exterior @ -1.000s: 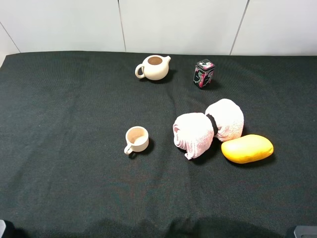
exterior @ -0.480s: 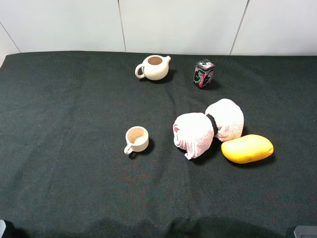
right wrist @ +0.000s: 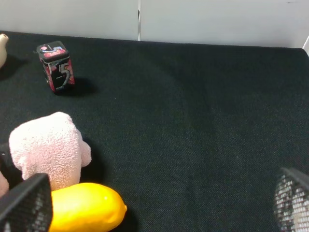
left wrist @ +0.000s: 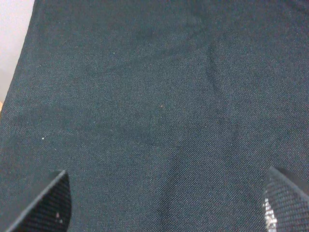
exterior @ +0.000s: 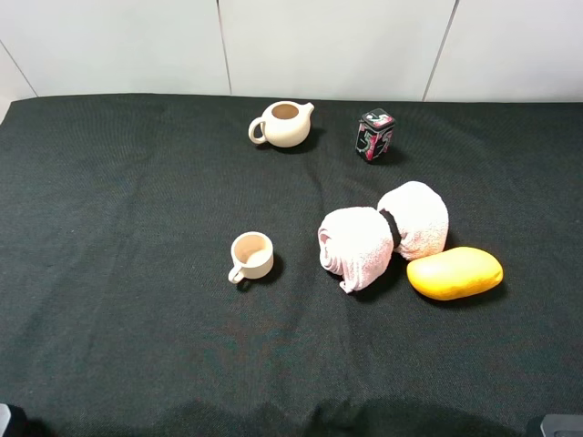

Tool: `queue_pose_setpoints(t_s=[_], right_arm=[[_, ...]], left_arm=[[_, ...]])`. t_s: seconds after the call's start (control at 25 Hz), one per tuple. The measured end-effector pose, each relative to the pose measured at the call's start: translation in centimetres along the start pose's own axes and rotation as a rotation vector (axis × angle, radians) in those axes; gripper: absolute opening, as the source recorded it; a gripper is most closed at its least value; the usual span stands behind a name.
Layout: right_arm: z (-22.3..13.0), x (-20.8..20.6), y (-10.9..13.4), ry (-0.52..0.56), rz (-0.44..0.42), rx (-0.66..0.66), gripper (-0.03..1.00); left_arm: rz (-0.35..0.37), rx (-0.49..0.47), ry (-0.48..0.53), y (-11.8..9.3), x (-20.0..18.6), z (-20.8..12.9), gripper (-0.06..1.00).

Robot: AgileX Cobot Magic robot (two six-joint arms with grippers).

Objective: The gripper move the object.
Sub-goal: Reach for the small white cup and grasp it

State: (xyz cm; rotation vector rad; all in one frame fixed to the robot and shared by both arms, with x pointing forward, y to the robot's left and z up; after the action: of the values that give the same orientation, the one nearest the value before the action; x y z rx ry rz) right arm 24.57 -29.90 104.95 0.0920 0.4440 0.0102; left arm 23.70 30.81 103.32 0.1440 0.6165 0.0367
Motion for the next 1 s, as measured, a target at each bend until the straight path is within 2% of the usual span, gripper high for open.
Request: queue_pose_setpoints(t_s=[0.48, 0.76, 0.88, 1.0], right_arm=[[0.0, 0.0, 0.0, 0.000, 0.000, 0.000, 0.69], [0.0, 0.0, 0.0, 0.000, 0.000, 0.000, 0.69], [0.0, 0.0, 0.0, 0.000, 0.000, 0.000, 0.69], [0.0, 0.0, 0.0, 0.000, 0.000, 0.000, 0.69]], left_arm=[[0.000, 0.000, -0.001, 0.0, 0.0, 0.0, 0.83], [-0.004, -0.020, -0.079, 0.0, -0.6, 1.0, 0.83], [-0.033, -0.032, -0.040, -0.2, -0.2, 1.5, 0.83], [-0.052, -0.031, 0.057, -0.2, 1.1, 2.3, 0.83]])
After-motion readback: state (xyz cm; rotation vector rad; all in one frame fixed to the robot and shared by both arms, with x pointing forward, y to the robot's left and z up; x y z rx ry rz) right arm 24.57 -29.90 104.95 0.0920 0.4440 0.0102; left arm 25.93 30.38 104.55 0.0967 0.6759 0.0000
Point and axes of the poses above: a point on each arm's last joint axis where the gripper is mounted, x pointing out along that axis toward the gripper, y along the wrist's bending axis when the last joint is at zero, z = x × y, the point moved 1 cm from there along x, pointing out along that axis toward the gripper, and after that the axes turned 7 degrees about x, right-handed, at the moved point
